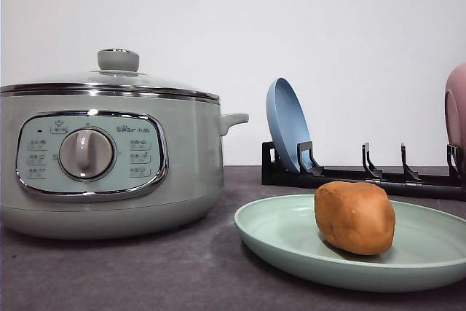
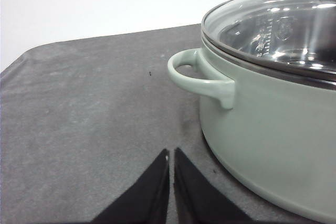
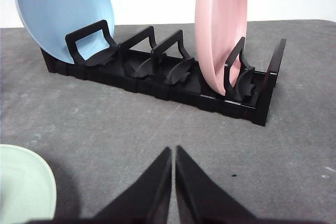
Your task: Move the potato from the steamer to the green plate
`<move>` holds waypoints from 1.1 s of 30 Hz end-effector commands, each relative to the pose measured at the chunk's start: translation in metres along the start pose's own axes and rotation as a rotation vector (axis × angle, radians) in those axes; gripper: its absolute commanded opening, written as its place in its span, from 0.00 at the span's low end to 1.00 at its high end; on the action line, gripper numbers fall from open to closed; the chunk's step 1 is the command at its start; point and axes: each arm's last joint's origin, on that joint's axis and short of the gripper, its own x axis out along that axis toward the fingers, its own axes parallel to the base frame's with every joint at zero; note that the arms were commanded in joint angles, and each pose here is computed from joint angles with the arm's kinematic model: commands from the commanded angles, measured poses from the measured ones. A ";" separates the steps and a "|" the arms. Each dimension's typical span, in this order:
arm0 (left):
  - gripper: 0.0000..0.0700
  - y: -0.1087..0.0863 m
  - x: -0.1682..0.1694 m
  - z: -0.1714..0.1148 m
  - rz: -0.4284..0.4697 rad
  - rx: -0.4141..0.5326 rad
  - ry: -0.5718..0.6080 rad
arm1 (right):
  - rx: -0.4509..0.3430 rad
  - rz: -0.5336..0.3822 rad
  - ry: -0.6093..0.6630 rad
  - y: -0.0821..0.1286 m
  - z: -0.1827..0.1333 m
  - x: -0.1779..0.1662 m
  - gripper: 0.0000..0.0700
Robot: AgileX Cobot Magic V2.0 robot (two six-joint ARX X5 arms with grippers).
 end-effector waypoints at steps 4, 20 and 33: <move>0.01 -0.001 0.002 -0.007 -0.002 -0.008 0.027 | -0.005 -0.005 -0.008 0.000 0.000 0.000 0.00; 0.01 -0.001 0.002 -0.007 -0.002 -0.008 0.027 | -0.005 -0.005 -0.008 0.000 0.000 0.000 0.00; 0.01 -0.001 0.002 -0.007 -0.002 -0.008 0.027 | -0.005 -0.005 -0.008 0.000 0.000 0.000 0.00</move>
